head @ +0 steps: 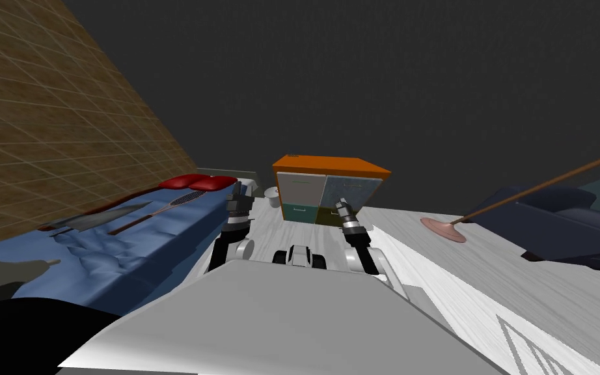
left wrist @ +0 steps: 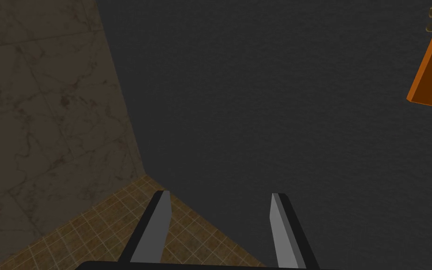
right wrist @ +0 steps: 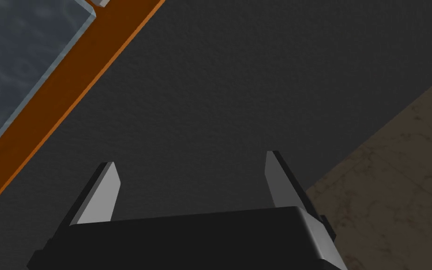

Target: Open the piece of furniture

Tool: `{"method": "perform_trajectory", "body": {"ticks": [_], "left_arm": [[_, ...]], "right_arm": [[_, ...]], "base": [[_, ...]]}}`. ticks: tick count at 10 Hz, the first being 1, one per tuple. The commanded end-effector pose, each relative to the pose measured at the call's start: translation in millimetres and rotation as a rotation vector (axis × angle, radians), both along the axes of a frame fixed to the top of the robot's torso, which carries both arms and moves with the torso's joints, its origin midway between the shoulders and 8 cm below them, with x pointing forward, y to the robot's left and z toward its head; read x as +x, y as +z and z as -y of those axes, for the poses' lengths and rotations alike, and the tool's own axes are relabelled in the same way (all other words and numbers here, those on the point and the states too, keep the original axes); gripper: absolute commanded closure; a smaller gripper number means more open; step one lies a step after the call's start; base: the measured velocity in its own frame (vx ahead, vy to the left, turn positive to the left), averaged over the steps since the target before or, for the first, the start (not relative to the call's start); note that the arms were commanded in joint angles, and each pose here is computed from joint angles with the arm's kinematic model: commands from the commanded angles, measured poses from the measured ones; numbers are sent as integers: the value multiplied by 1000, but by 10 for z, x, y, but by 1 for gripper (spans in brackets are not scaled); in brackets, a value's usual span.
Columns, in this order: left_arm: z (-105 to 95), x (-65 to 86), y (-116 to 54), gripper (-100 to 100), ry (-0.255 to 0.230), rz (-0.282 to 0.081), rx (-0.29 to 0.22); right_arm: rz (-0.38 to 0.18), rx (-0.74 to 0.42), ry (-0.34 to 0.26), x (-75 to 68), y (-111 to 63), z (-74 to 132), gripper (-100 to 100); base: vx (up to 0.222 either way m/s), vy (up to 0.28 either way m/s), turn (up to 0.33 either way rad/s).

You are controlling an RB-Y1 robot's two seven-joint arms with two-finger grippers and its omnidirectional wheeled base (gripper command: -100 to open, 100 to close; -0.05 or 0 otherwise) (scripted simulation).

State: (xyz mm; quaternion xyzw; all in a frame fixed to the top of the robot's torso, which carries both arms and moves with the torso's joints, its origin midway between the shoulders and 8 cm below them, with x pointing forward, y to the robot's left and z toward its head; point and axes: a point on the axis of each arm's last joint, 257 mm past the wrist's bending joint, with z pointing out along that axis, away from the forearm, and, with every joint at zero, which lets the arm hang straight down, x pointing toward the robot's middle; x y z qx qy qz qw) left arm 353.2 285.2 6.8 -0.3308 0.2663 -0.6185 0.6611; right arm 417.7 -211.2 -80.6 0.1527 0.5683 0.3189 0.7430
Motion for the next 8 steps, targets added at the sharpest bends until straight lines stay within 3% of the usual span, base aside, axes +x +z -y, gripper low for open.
{"method": "perform_trajectory", "body": {"ticks": [1, 4, 5, 6, 7, 8], "left_arm": [[0, 0, 0, 0, 0, 0, 0], [0, 0, 0, 0, 0, 0, 0], [0, 0, 0, 0, 0, 0, 0], [0, 0, 0, 0, 0, 0, 0], [0, 0, 0, 0, 0, 0, 0], [0, 0, 0, 0, 0, 0, 0]], "right_arm": [[-45, -111, -36, 122, -209, -42, -100], [-70, -213, -66, 188, -347, -62, -100], [-100, -271, -86, 250, -481, -73, -100], [-97, -297, -93, 250, -482, -74, -100], [-127, -354, -113, 309, -615, -81, -100], [-122, -381, -119, 309, -614, -80, -100]], "base": [[36, 52, 65], [31, 48, 42], [45, 42, 70], [39, 39, 33], [37, 47, 66], [34, 40, 30]]}}
